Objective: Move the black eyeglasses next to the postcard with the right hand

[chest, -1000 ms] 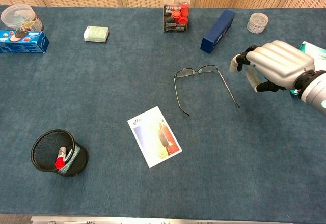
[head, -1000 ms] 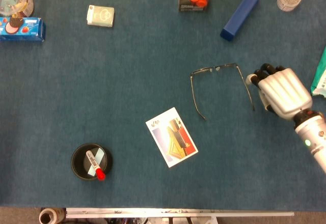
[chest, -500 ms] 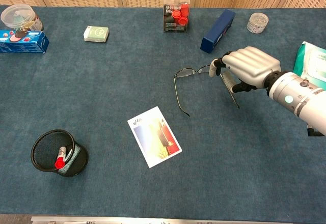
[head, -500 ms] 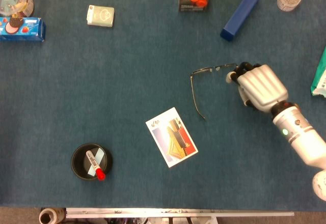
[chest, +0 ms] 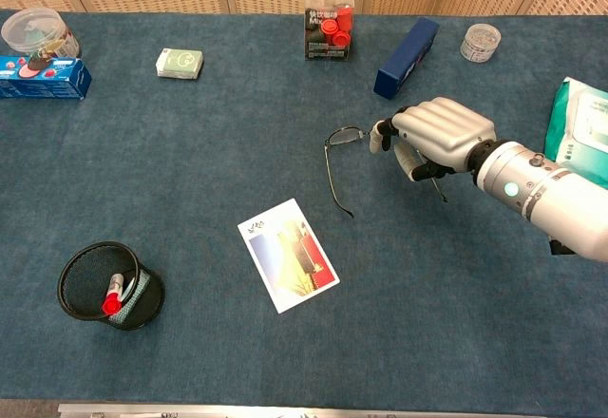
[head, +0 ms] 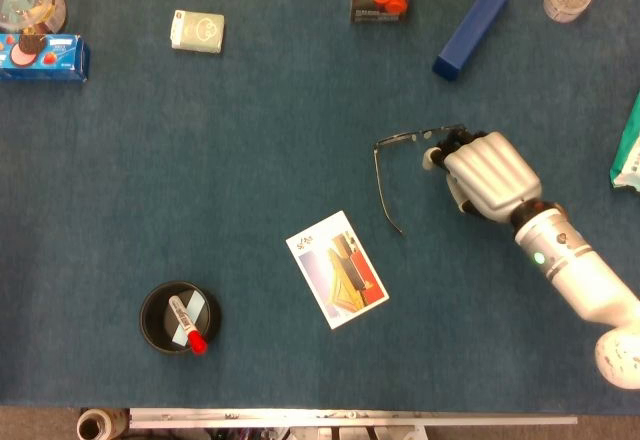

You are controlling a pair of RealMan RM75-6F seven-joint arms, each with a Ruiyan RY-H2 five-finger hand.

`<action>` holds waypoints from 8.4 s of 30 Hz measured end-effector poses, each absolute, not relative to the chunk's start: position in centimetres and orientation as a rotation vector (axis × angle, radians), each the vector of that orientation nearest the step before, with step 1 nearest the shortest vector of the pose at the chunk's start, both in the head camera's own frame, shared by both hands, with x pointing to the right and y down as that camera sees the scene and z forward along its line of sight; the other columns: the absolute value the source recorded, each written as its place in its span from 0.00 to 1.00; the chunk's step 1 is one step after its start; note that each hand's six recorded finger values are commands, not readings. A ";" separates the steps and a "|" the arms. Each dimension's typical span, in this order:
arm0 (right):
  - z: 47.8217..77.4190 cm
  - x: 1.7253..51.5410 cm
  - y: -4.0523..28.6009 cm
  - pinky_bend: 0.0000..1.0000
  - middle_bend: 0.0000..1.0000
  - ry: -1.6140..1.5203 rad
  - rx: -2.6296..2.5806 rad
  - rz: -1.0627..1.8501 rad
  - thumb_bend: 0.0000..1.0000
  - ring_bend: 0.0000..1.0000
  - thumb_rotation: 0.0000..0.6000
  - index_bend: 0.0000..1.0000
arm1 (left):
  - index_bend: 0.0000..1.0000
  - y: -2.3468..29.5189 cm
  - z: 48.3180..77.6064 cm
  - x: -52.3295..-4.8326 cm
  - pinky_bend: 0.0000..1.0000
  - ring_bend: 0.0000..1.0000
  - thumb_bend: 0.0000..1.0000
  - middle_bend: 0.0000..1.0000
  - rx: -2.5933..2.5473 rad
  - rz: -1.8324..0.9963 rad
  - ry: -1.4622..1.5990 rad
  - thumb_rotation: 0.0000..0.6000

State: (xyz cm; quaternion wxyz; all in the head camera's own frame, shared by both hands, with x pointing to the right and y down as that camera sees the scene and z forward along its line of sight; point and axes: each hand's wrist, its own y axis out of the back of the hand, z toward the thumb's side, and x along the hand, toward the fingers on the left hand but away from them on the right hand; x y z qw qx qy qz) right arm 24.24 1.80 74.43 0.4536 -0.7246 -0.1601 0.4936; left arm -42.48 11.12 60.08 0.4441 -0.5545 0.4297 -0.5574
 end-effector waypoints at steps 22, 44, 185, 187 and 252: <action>75.5 23.4 1.0 0.43 0.39 -0.405 -1.769 1.230 0.75 0.24 1.00 0.36 | 0.57 11.3 59.8 -42.4 0.46 0.38 0.00 0.46 -1.387 -1.370 1.067 1.00; 76.3 23.5 0.1 0.43 0.39 -0.415 -1.752 1.251 0.75 0.24 1.00 0.36 | 0.57 11.4 59.7 -42.4 0.46 0.38 0.00 0.46 -1.384 -1.374 1.068 1.00; 77.6 14.8 1.1 0.42 0.46 -0.919 -1.982 0.892 0.30 0.30 1.00 0.40 | 0.57 12.0 60.7 -41.2 0.46 0.38 0.00 0.46 -1.422 -1.392 0.979 1.00; 77.4 14.8 1.2 0.42 0.46 -0.917 -1.984 0.886 0.30 0.30 1.00 0.41 | 0.57 12.0 60.8 -41.2 0.46 0.38 0.00 0.46 -1.421 -1.394 0.976 1.00; 70.6 20.6 9.6 0.44 0.48 -0.617 -1.920 0.761 0.29 0.38 1.00 0.30 | 0.57 11.8 61.3 -41.4 0.46 0.38 0.00 0.46 -1.409 -1.426 0.965 1.00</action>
